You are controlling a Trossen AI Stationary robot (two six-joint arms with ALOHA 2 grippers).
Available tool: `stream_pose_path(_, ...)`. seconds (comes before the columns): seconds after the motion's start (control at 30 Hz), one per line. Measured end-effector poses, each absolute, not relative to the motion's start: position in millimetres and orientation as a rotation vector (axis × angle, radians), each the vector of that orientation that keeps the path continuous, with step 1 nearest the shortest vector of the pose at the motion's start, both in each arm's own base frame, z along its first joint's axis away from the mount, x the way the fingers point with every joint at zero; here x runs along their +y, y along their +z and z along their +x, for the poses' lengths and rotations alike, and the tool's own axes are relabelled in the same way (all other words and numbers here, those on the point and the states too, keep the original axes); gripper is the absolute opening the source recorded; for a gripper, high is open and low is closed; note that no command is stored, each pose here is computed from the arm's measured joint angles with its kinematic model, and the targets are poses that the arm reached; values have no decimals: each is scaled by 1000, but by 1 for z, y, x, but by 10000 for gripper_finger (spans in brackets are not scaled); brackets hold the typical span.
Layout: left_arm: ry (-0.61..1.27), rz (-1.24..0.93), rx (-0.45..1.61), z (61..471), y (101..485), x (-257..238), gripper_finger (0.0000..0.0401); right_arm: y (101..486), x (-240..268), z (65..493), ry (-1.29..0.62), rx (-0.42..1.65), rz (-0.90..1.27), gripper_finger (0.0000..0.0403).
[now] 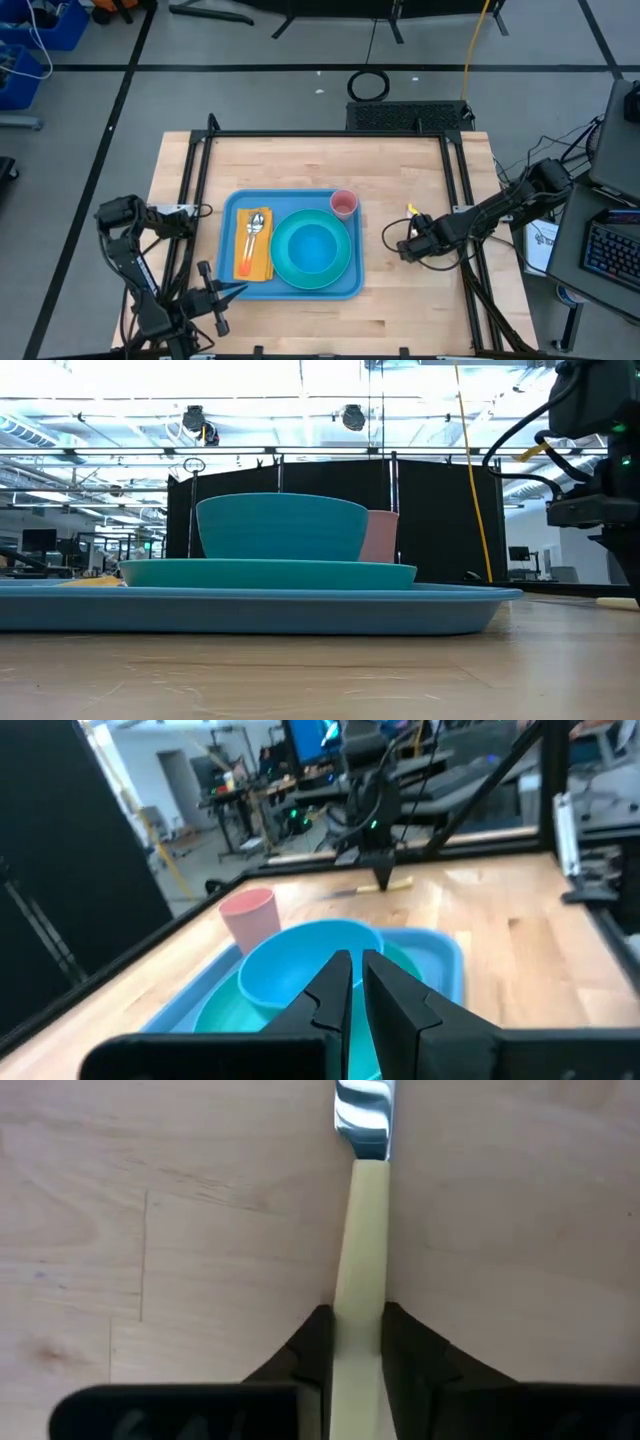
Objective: Set up tray
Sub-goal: Put the yellow knife on the blue serving tray to the left of the orange spoon
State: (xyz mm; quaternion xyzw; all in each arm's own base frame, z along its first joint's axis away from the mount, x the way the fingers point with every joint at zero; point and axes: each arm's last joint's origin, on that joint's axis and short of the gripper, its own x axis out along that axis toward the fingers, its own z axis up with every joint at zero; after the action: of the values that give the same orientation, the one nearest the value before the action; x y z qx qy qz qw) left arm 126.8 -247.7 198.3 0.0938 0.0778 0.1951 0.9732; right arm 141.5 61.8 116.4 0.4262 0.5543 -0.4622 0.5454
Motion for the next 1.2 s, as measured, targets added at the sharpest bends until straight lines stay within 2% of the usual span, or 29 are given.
stream_pose_path(0.2,464,188,281,138,195,-240,35,118,63,144,-1071,1259,962,47)
stream_pose_path(0.3,512,221,447,145,191,-234,35,124,68,149,-1035,1188,934,47)
stream_pose_path(0.43,564,223,632,155,187,-226,35,135,75,157,-972,1032,878,47)
stream_pose_path(0.6,597,254,687,166,186,-218,35,148,88,175,-821,756,813,47)
stream_pose_path(0.73,561,357,649,171,187,-218,35,158,97,189,-688,560,738,47)
stream_pose_path(0.9,486,464,448,168,190,-231,35,175,108,204,-554,351,581,47)
stream_pose_path(1.2,488,691,317,186,194,-240,35,229,124,225,-294,1,344,47)
